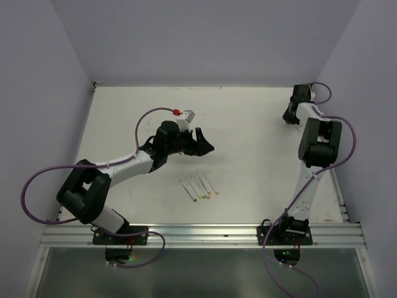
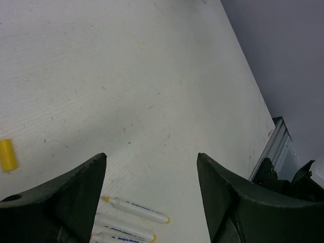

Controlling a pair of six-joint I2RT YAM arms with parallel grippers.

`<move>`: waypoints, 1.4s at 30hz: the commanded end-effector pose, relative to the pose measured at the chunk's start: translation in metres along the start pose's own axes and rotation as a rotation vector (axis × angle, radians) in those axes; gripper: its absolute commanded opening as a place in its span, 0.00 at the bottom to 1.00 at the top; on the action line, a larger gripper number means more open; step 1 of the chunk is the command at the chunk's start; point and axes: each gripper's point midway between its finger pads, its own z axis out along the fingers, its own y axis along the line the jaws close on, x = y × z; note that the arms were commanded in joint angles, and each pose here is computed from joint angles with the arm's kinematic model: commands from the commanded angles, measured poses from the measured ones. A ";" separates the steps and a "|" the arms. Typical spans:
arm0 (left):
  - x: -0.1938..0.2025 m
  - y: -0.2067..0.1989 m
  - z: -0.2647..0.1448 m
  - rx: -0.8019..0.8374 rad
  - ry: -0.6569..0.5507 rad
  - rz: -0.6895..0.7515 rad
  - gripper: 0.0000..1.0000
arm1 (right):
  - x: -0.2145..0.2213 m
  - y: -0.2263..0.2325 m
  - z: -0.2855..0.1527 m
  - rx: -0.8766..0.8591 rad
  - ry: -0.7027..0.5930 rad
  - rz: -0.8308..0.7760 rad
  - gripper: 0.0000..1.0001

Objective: Open the pen caps

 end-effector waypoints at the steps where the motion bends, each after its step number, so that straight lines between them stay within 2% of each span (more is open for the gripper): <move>1: -0.016 -0.010 0.002 0.039 -0.036 0.043 0.75 | 0.012 0.008 0.009 -0.048 0.029 -0.014 0.00; 4: -0.014 -0.009 0.002 0.037 -0.030 0.034 0.75 | 0.014 0.009 0.007 -0.071 0.019 -0.033 0.00; 10: -0.011 -0.014 0.003 0.065 -0.012 -0.001 0.75 | 0.006 0.016 -0.042 -0.124 -0.080 -0.024 0.00; 11: -0.007 -0.015 0.003 0.085 0.000 -0.014 0.75 | 0.027 0.013 -0.047 -0.128 -0.048 -0.024 0.00; 12: -0.010 -0.017 0.005 0.111 -0.012 -0.021 0.75 | 0.020 0.018 -0.070 -0.157 -0.086 -0.009 0.00; 13: -0.001 -0.017 0.007 0.142 0.027 -0.069 0.75 | 0.046 0.023 -0.076 -0.170 -0.062 -0.015 0.00; 14: -0.005 -0.017 0.008 0.168 0.013 -0.087 0.74 | 0.041 0.027 -0.097 -0.196 -0.103 -0.012 0.00; 16: 0.001 -0.017 0.006 0.206 0.040 -0.144 0.73 | 0.077 0.033 -0.111 -0.213 -0.074 -0.060 0.00; 18: -0.001 -0.017 0.002 0.213 0.027 -0.157 0.73 | 0.086 0.047 -0.144 -0.262 -0.115 -0.107 0.00; 20: -0.006 -0.019 -0.005 0.202 0.014 -0.156 0.73 | 0.112 0.046 -0.159 -0.295 -0.094 -0.135 0.00; 24: -0.019 -0.026 -0.018 0.200 -0.017 -0.150 0.73 | 0.153 0.065 -0.217 -0.467 -0.073 -0.213 0.00; 28: -0.027 -0.030 -0.023 0.216 -0.023 -0.192 0.73 | 0.179 0.065 -0.272 -0.659 -0.078 -0.236 0.00; 31: -0.031 -0.035 -0.021 0.238 -0.030 -0.232 0.74 | 0.201 0.067 -0.298 -0.776 -0.024 -0.299 0.00; 33: -0.027 -0.034 -0.016 0.253 -0.012 -0.284 0.74 | 0.213 0.070 -0.310 -0.840 0.022 -0.339 0.00; 42: -0.021 -0.043 0.012 0.296 0.032 -0.349 0.71 | 0.241 0.087 -0.347 -0.991 0.094 -0.407 0.00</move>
